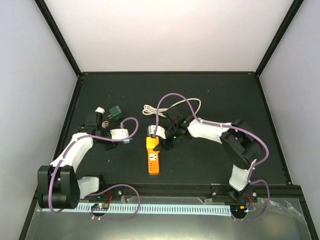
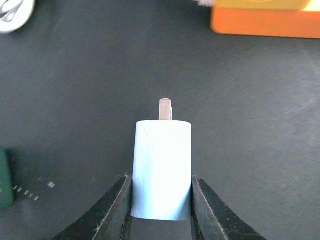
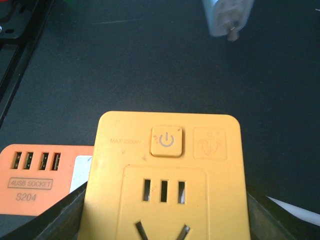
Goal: Pull the plug off the socket
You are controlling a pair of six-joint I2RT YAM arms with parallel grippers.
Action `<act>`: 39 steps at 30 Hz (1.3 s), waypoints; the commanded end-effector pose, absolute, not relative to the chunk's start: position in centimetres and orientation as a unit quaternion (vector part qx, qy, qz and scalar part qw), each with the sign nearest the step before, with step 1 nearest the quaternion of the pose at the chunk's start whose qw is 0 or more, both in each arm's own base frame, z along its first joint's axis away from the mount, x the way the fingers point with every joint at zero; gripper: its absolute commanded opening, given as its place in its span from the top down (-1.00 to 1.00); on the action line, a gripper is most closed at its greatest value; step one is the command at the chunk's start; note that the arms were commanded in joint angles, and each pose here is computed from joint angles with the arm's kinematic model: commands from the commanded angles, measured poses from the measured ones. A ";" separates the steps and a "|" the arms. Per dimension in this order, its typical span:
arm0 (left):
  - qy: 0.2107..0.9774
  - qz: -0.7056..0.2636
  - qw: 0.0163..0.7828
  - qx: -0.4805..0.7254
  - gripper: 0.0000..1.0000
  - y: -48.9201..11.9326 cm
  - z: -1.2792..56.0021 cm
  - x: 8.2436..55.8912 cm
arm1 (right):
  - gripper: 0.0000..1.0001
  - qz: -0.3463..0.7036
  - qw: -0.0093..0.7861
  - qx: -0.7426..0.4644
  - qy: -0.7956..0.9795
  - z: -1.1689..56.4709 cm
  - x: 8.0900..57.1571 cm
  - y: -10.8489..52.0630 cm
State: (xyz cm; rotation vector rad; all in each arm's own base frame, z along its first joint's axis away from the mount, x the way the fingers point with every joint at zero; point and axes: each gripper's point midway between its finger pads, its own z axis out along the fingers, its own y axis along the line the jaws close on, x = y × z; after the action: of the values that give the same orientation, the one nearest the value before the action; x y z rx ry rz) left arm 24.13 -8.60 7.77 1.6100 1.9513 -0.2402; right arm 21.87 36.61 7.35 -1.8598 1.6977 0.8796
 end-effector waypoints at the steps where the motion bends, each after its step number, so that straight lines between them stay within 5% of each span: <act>1: 0.754 -0.082 0.319 0.568 0.76 -7.1 9.8 26.4 | 0.97 0.303 0.144 -0.662 0.670 3.6 20.0 33.8; 30: 0.856 -0.089 0.274 0.429 0.72 4.5 6.3 27.1 | 0.89 0.307 0.147 -0.662 0.668 4.0 20.0 33.9; 39: 0.860 -0.089 0.270 0.423 0.32 4.8 5.8 27.0 | 0.72 0.307 0.150 -0.662 0.667 4.1 20.1 34.0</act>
State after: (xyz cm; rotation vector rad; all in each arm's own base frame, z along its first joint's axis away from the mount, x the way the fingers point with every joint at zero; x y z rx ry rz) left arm 26.34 4.95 4.88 1.1232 2.3746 -0.2352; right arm 21.81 36.57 7.32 -1.8612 1.7010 0.8816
